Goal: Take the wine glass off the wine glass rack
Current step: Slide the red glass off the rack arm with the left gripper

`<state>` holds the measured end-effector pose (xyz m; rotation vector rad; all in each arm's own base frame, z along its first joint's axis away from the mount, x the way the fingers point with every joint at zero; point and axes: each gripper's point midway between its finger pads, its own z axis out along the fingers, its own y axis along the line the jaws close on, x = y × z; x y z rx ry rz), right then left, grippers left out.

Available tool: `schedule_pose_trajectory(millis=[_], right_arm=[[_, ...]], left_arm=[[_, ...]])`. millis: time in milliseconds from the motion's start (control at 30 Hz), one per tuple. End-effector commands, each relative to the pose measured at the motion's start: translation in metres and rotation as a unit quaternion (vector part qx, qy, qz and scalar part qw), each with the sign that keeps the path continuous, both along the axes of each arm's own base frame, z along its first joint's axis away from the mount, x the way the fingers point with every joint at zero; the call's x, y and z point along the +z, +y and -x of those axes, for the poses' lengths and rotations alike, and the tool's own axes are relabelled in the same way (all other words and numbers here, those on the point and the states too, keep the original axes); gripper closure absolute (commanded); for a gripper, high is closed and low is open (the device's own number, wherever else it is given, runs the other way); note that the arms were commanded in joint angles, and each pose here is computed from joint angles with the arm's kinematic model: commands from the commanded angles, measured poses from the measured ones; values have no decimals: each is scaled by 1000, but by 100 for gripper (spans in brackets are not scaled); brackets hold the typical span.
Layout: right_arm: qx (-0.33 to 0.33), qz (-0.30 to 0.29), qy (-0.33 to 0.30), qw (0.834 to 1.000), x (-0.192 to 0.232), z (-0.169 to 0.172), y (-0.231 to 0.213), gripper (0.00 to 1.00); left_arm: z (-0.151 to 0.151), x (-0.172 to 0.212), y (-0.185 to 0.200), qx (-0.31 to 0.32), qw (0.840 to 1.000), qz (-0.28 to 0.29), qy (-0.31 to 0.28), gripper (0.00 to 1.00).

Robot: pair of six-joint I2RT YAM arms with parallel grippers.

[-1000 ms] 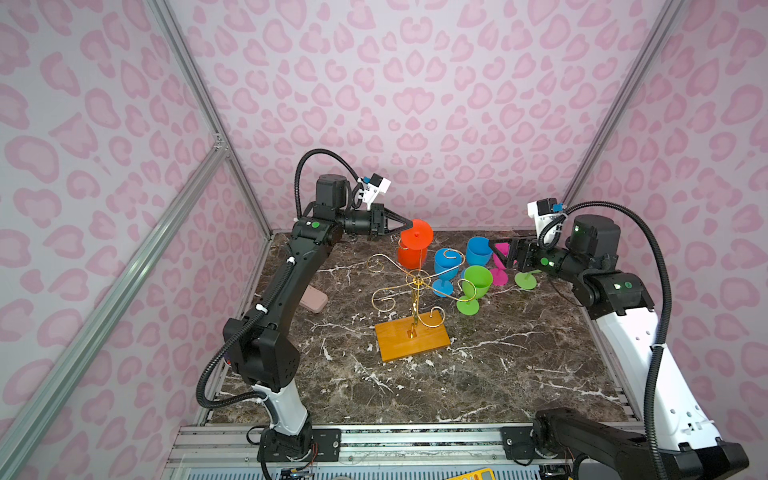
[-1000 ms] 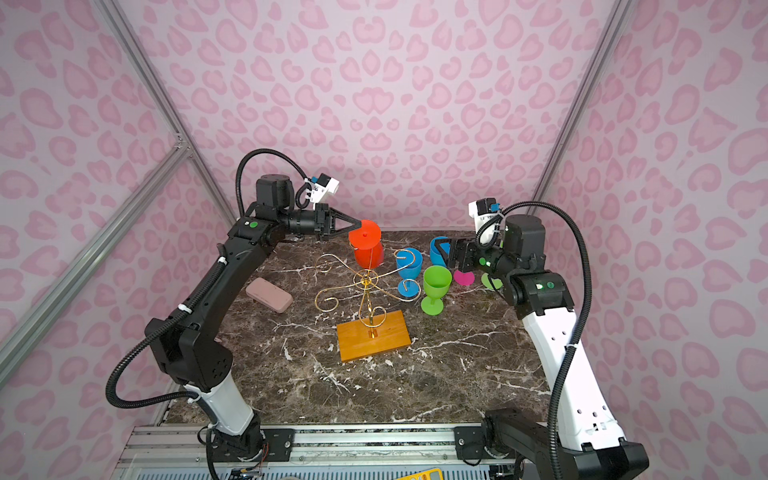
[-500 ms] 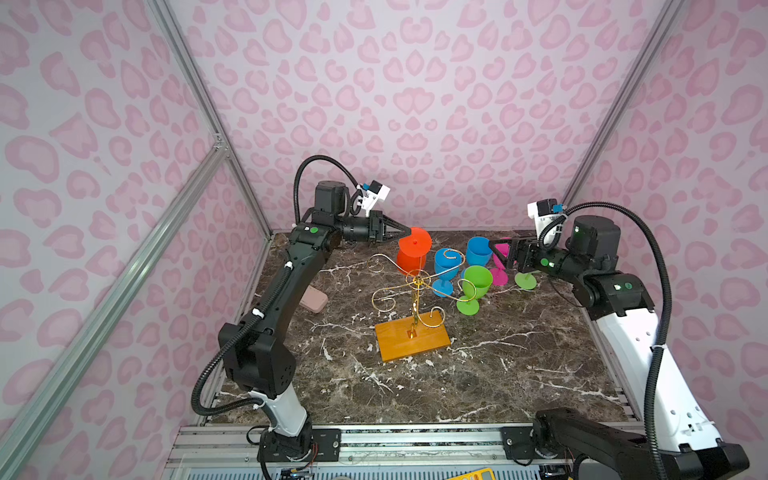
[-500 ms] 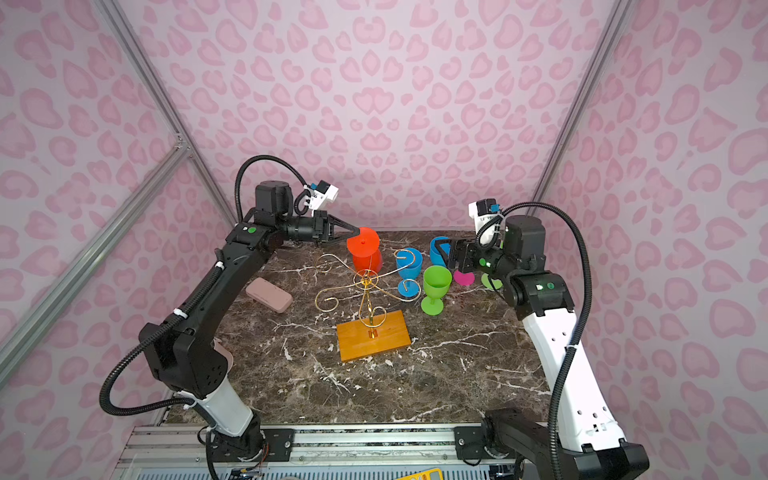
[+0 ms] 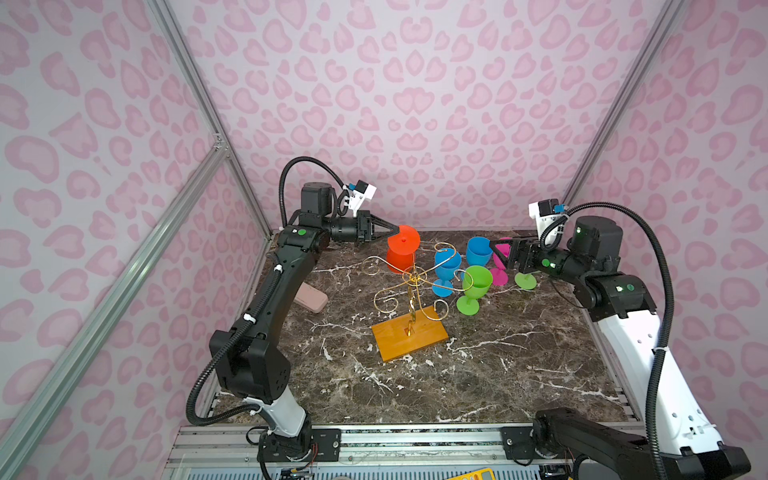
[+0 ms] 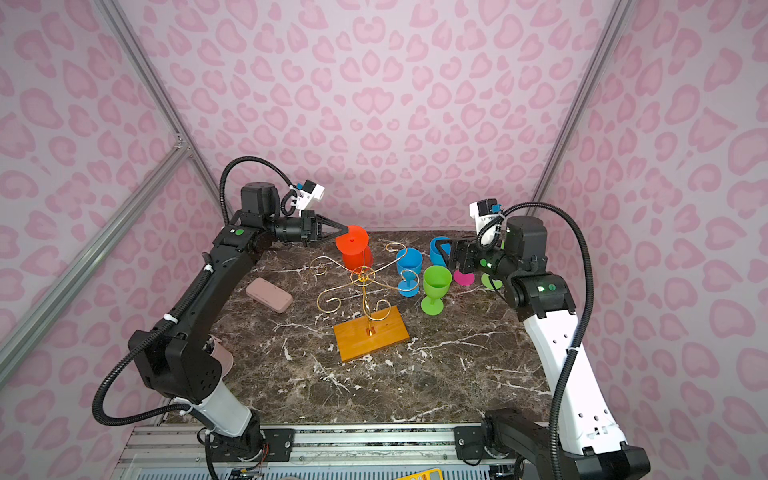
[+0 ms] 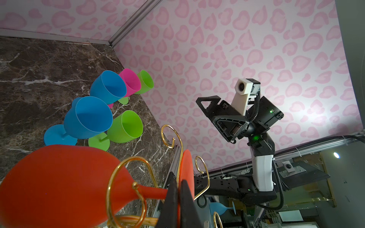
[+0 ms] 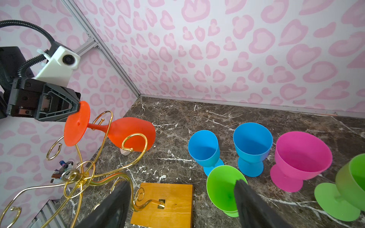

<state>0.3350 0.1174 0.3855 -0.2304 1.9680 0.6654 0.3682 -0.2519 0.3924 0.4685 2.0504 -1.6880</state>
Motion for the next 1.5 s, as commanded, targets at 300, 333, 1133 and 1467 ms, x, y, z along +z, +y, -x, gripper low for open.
schedule_pose_trajectory(millis=[300,333,1133,1467], right_arm=[[0,0,0,1000,-2,-2,0,16],[-1,1,-1,1000,-1,-2,0,16],[-5,9,0,1000,-5,0,-3,16],[-8,12,-1,1000,-4,2,-4,16]], left_arm=[[12,9,-5,-20,1000,10,-15,97],[12,9,-5,-21,1000,9,-14,97],[15,2,15,-11,1000,8,-14,97],[7,0,33,8,1000,10,-11,97]])
